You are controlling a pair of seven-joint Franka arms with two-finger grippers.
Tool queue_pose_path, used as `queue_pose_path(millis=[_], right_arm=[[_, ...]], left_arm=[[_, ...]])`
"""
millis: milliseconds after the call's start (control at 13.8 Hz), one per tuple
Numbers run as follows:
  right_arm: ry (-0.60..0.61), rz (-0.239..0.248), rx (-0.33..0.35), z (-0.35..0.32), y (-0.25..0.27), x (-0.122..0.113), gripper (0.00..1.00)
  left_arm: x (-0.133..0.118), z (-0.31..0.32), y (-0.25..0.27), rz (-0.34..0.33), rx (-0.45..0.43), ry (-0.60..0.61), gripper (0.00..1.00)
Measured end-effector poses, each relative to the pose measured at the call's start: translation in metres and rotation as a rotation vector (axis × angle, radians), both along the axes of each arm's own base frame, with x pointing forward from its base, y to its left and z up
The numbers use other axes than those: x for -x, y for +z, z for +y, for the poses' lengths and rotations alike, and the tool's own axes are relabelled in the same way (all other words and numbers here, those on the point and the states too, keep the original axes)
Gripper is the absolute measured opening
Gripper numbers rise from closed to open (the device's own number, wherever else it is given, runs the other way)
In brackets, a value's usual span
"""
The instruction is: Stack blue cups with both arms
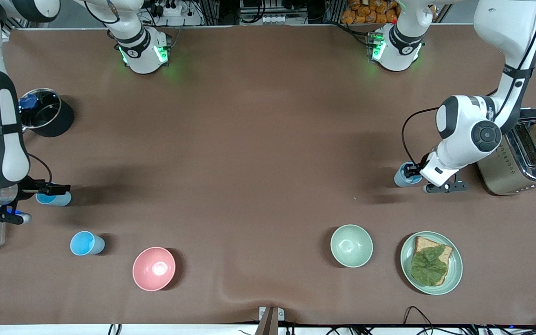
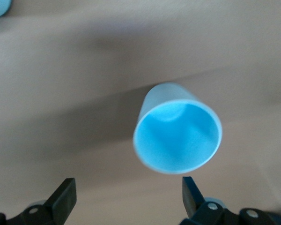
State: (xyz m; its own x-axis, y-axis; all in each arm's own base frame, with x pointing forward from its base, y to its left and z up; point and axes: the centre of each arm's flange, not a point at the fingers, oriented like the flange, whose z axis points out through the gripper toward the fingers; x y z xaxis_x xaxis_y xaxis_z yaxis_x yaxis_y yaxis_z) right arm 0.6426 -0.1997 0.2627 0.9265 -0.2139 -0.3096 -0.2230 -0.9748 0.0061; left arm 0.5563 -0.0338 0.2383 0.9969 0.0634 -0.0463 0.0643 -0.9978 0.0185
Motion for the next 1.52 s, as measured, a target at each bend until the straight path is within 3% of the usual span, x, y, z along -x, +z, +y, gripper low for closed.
queue_pose_path(millis=[290, 435, 507, 797, 1087, 1377, 1522], right_arm=[[0.005, -0.028, 0.014, -0.002, -0.017, -0.005, 1.00], [0.006, -0.038, 0.019, -0.003, -0.027, -0.007, 1.00], [0.007, -0.035, 0.019, -0.003, -0.030, -0.007, 0.93], [0.007, -0.027, 0.018, -0.003, -0.040, -0.005, 0.45], [0.008, -0.025, 0.022, -0.003, -0.038, -0.005, 0.05], [0.021, 0.014, 0.005, 0.008, -0.019, -0.007, 0.04], [0.040, 0.068, -0.015, 0.032, 0.011, -0.008, 0.04]], left_arm=[[-0.001, -0.001, -0.002, -0.002, 0.001, -0.001, 0.03], [-0.002, -0.007, -0.001, -0.010, 0.003, -0.012, 0.04], [-0.004, -0.016, 0.002, -0.018, 0.006, -0.027, 0.04], [-0.009, -0.113, 0.030, -0.070, 0.059, -0.032, 0.04], [0.022, -0.240, 0.052, -0.085, 0.102, 0.043, 0.04], [0.083, -0.374, 0.060, -0.032, 0.112, 0.147, 0.04], [0.108, -0.430, 0.061, -0.008, 0.120, 0.191, 0.04]])
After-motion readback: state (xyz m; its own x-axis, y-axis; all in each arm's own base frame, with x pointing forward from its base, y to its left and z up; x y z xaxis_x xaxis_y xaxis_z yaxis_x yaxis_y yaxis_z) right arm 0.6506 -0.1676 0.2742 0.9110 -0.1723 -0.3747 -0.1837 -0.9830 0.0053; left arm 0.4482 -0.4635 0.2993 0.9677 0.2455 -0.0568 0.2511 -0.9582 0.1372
